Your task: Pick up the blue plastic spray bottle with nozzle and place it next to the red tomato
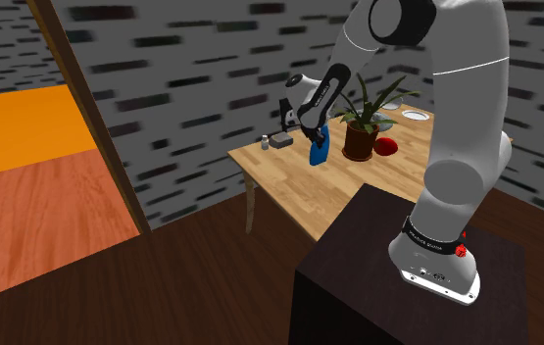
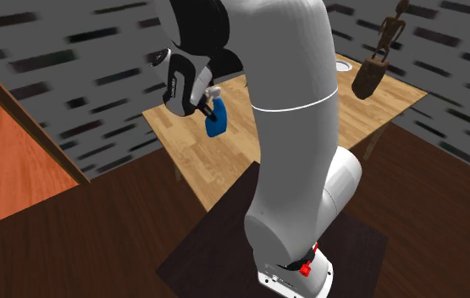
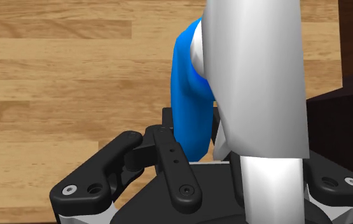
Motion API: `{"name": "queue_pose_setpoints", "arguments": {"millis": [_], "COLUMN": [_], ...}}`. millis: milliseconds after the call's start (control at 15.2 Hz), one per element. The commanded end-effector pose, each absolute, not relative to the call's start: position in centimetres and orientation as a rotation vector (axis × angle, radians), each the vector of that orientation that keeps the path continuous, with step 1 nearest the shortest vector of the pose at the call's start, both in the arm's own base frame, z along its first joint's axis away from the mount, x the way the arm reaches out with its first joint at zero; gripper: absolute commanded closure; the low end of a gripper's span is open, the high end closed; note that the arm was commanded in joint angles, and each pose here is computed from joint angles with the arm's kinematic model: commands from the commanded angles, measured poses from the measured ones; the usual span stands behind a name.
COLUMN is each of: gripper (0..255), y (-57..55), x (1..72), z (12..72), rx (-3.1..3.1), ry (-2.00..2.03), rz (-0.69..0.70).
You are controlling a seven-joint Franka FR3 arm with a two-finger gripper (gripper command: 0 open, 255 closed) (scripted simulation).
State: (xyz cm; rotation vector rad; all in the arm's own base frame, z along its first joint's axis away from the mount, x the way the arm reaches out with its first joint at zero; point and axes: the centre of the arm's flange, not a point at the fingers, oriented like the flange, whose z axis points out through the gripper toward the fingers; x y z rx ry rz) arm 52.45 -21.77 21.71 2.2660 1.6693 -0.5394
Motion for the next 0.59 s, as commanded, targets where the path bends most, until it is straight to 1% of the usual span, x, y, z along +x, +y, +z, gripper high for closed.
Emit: {"name": "queue_pose_setpoints", "arguments": {"millis": [0,528], "gripper": [255,255], "y": [-21.8,-21.8], "x": [52.3,52.3], "z": [22.9,27.1], "rx": [2.266,2.266], "ry": [1.669,1.669], "rz": [-0.54,-0.54]}}
